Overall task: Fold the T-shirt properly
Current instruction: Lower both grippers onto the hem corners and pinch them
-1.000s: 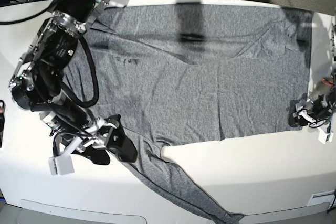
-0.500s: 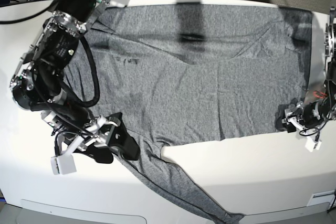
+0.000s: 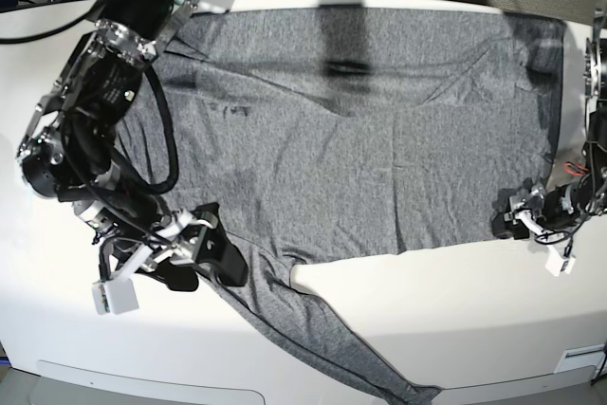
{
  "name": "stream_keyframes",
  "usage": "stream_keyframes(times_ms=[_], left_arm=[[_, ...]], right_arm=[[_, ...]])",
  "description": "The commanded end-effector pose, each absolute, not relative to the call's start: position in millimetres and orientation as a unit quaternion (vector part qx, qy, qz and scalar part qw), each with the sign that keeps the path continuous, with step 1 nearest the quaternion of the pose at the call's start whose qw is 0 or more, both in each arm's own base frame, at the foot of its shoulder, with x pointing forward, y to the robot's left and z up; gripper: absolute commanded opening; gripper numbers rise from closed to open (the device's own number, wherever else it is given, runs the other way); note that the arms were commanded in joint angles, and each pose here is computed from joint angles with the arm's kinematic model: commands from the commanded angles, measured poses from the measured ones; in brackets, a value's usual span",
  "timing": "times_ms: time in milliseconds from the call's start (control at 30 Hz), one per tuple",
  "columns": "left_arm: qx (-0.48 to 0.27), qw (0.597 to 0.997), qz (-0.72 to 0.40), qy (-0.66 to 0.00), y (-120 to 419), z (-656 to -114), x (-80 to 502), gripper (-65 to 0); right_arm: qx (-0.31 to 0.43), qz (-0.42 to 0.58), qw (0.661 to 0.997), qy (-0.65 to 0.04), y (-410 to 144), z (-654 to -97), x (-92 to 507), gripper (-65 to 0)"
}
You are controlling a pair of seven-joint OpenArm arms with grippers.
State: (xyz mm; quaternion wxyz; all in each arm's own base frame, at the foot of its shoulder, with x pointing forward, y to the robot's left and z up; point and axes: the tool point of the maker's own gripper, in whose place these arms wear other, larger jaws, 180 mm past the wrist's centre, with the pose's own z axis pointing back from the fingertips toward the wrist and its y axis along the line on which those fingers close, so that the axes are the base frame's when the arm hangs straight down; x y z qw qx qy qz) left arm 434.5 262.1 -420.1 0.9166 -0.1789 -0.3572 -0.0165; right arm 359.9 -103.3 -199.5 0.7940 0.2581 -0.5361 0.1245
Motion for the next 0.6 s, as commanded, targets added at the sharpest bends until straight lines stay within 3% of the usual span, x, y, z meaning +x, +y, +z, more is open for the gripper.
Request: stream_keyframes(times_ms=[0, 567], left_arm=[[-0.178, 0.901, -0.017, -0.396, 268.4, -395.2, 453.8, -19.9], [-0.179, 0.889, -0.011, -0.422, 269.7, -388.8, 459.7, -20.0]], right_arm=[[0.261, 0.132, 0.773, -0.563, -101.7, -180.4, 363.5, -18.0], [0.261, 0.132, 0.773, -0.562, -101.7, -180.5, 363.4, -18.0]])
